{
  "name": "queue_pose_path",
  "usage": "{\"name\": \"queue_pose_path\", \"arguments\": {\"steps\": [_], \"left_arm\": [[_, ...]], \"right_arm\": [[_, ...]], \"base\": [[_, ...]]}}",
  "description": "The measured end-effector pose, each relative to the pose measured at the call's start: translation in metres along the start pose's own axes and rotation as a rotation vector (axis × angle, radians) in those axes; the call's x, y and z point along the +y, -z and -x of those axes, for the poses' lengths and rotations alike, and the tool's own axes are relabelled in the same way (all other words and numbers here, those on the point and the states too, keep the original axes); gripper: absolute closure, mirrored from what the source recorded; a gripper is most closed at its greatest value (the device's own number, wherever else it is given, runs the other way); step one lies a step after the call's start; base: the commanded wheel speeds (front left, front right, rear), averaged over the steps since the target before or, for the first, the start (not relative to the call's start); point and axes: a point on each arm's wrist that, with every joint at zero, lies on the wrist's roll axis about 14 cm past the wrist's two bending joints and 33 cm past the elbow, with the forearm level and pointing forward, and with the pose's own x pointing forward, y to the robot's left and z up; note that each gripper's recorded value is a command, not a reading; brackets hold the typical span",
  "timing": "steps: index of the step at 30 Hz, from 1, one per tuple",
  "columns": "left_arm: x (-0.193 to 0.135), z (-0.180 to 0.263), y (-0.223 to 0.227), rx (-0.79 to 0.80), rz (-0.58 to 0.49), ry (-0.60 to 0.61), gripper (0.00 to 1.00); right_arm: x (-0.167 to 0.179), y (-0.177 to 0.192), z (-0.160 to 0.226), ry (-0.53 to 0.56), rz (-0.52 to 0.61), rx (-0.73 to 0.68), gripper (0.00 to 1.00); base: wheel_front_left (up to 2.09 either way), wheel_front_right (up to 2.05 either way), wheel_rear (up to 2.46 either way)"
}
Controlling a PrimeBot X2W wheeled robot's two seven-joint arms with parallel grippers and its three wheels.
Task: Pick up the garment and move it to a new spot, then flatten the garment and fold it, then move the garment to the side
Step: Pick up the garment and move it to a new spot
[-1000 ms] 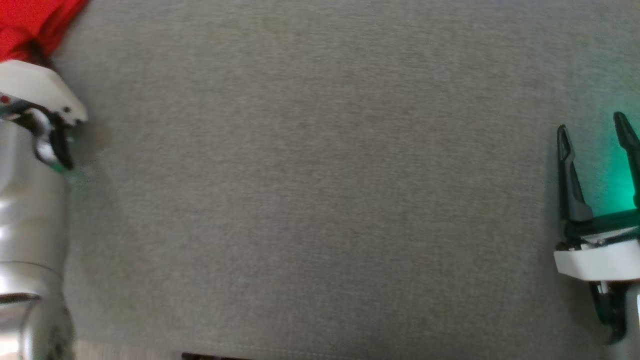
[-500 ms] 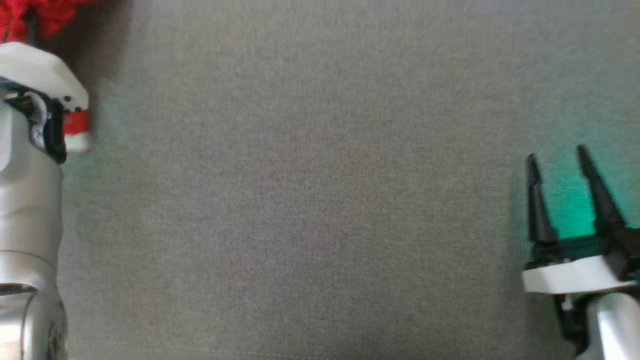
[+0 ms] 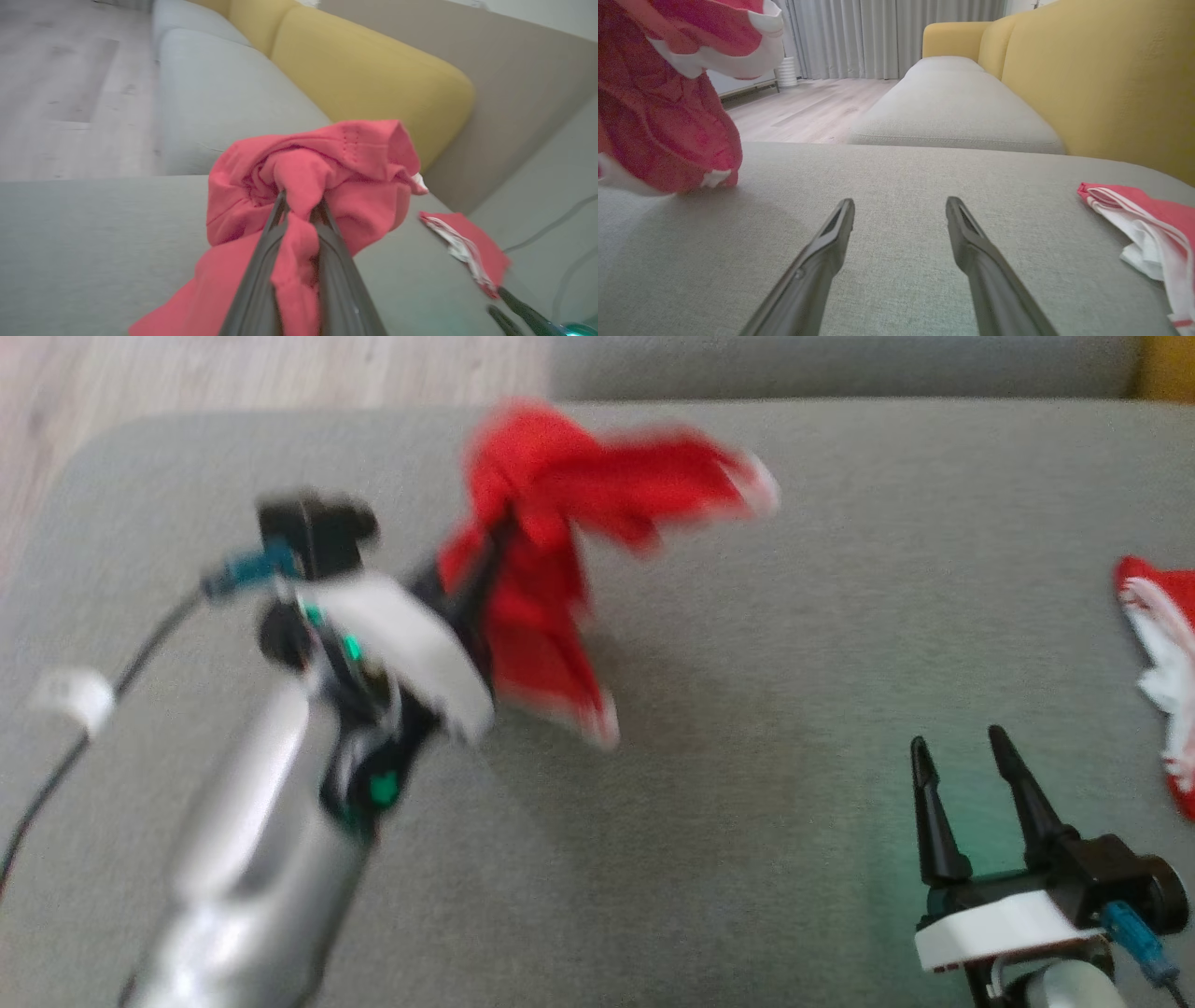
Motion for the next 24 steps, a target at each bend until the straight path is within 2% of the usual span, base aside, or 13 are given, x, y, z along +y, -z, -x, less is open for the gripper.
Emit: {"name": "queue_pose_path", "arguments": {"steps": [6,9,19,24], "left_arm": [[-0.1,0.025,0.036,0.112,0.115,0.275,1.0],[-0.124,0.027,0.061,0.188,0.157,0.323,1.0],[-0.11,-0.002,0.148,0.388,0.197,0.209,1.0],[-0.114,-0.025,0.173,0.414,0.153,0.21,1.0]], "right_arm": [[-0.018,-0.01,0.018,0.074,-0.01,-0.03,0.0],[-0.026,-0.008,0.024,0.106,-0.021,-0.026,0.0],[-0.042,-0.001,0.031,0.169,-0.064,-0.009,0.0],[-0.051,0.005,0.037,0.206,-0.072,0.012,0.0]], "base": [[0.0,0.0,0.0],[0.0,0.0,0.0],[0.0,0.0,0.0],[0.0,0.0,0.0]]}}
